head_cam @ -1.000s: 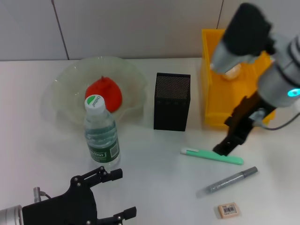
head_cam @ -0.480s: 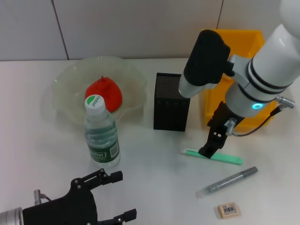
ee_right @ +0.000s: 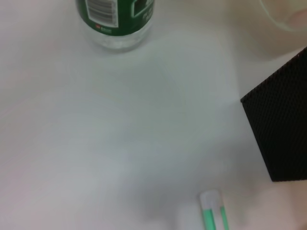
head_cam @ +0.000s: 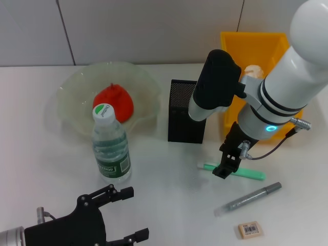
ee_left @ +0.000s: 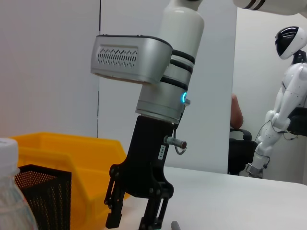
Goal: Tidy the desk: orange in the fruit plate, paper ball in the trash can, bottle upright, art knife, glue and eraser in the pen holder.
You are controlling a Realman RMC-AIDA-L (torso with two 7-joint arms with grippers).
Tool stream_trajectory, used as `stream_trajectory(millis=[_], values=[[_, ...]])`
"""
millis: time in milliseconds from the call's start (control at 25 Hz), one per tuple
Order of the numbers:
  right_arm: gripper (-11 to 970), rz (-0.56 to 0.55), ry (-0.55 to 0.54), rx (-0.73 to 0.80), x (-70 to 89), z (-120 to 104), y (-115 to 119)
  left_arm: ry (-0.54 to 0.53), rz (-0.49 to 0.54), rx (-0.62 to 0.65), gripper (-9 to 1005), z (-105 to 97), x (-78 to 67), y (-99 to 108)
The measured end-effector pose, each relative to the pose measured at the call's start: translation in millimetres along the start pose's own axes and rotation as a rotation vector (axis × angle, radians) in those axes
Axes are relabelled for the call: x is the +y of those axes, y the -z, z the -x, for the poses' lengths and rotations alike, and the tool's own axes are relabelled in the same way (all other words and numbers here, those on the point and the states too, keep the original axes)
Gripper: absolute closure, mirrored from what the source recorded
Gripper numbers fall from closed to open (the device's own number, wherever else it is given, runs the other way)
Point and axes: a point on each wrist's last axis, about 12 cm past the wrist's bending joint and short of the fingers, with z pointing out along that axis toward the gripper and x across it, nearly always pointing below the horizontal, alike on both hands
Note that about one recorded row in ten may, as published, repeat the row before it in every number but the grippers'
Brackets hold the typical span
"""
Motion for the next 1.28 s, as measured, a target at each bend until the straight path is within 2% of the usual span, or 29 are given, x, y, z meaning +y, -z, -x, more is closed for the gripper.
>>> stream_trajectory(millis=[200, 400, 1280], values=[[357, 0.0, -0.005, -0.013, -0.4, 0.6, -2.6, 0.001, 0.0, 0.001, 169, 0.0, 0.1, 0.2], [463, 0.003, 0.007, -0.013, 2.8, 1.0, -9.5, 0.003, 0.0, 0.001, 169, -0.1, 0.0, 0.2], [524, -0.016, 0.027, -0.006, 1.3, -3.9, -22.1, 0.006, 0.001, 0.003, 169, -0.3, 0.2, 0.1]])
